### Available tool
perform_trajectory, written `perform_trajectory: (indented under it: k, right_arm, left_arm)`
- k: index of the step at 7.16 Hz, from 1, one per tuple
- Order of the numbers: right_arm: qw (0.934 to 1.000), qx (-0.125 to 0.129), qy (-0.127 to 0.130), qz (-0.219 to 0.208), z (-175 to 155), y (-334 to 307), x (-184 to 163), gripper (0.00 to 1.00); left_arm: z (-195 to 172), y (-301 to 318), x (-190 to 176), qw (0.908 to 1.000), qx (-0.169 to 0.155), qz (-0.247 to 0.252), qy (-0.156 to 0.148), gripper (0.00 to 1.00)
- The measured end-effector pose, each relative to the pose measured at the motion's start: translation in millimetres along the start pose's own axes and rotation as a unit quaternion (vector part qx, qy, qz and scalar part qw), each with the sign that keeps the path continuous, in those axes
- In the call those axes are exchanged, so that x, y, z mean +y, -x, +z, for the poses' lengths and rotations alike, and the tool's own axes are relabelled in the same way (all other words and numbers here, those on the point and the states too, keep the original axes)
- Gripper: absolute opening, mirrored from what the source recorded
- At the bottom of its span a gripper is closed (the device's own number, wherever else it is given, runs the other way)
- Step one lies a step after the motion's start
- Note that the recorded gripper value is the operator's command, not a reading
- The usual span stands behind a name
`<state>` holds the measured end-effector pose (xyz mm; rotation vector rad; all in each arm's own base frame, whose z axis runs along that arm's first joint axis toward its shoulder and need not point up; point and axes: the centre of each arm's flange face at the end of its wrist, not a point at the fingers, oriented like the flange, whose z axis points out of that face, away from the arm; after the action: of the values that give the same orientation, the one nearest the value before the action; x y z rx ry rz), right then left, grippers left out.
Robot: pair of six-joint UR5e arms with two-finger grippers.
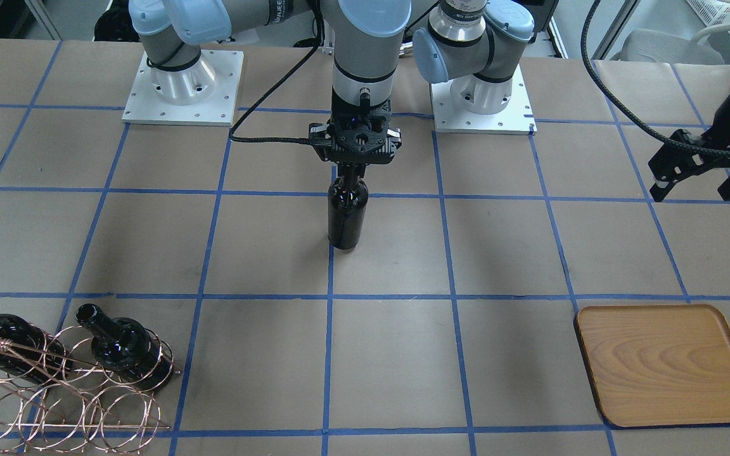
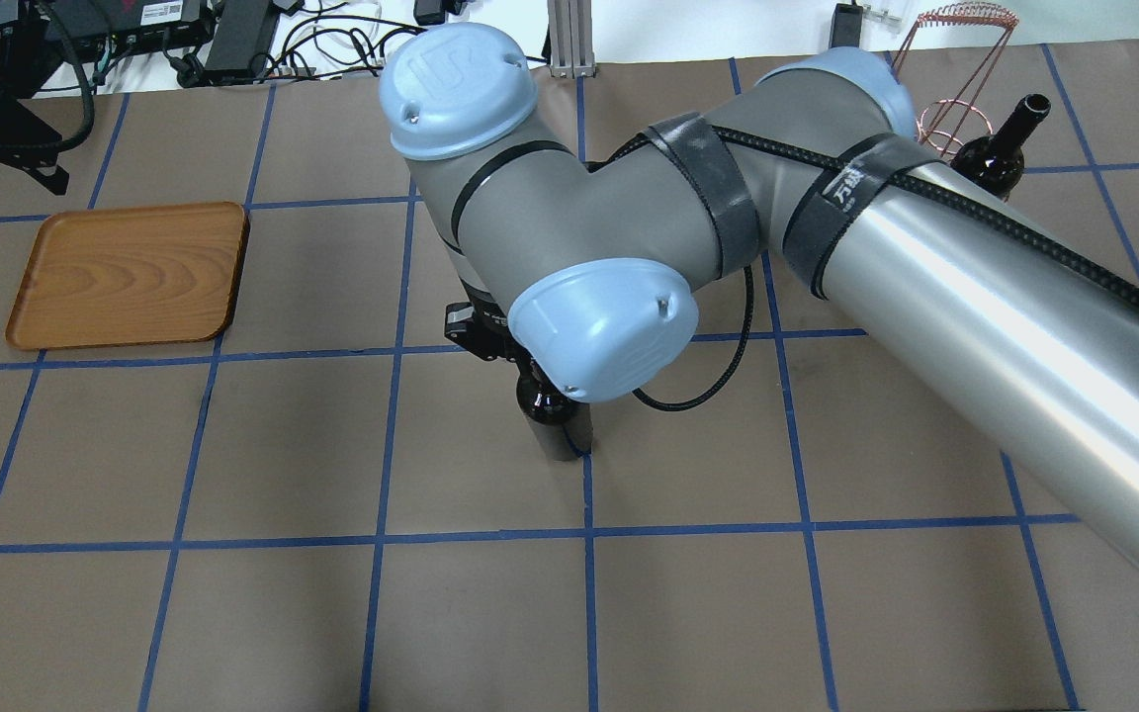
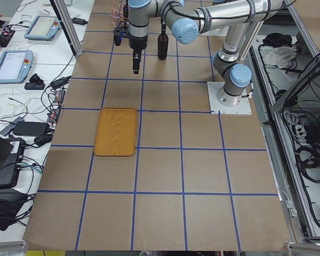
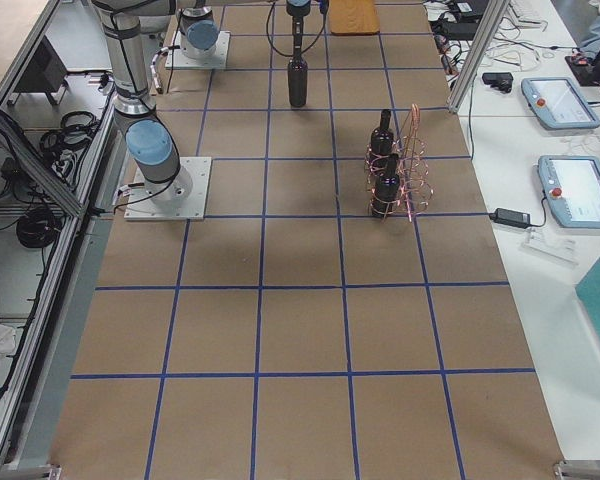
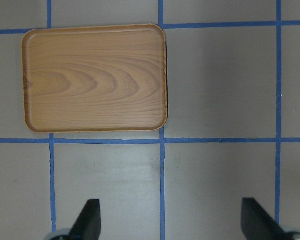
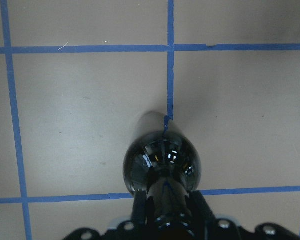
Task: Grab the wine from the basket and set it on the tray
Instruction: 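Stand the bottle upright on the table and open the right gripper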
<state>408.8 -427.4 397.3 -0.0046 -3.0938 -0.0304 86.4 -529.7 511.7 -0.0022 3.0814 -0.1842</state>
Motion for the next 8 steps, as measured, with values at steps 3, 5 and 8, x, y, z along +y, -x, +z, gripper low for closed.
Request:
perform_trajectory:
  k: [3, 5, 8]
  right_arm:
    - [1.0, -0.001, -0.008, -0.002, -1.5, 0.5, -1.1, 1.0]
    - [0.9999, -0.002, -0.014, -0.002, -5.8, 0.2, -2.2, 1.0]
    - [0.9992, -0.011, -0.038, -0.01, -37.9, -41.8, -21.5, 1.0]
  left_arm:
    - [1.8, -3.8, -0.5, 1.0, 0.002, 0.0, 0.001, 1.0]
    - [1.1, -9.3, 0.1, 1.0, 0.001, -0.001, 0.002, 1.0]
    - [7.9, -69.3, -1.3, 0.9993, 0.014, 0.029, 0.017, 1.0]
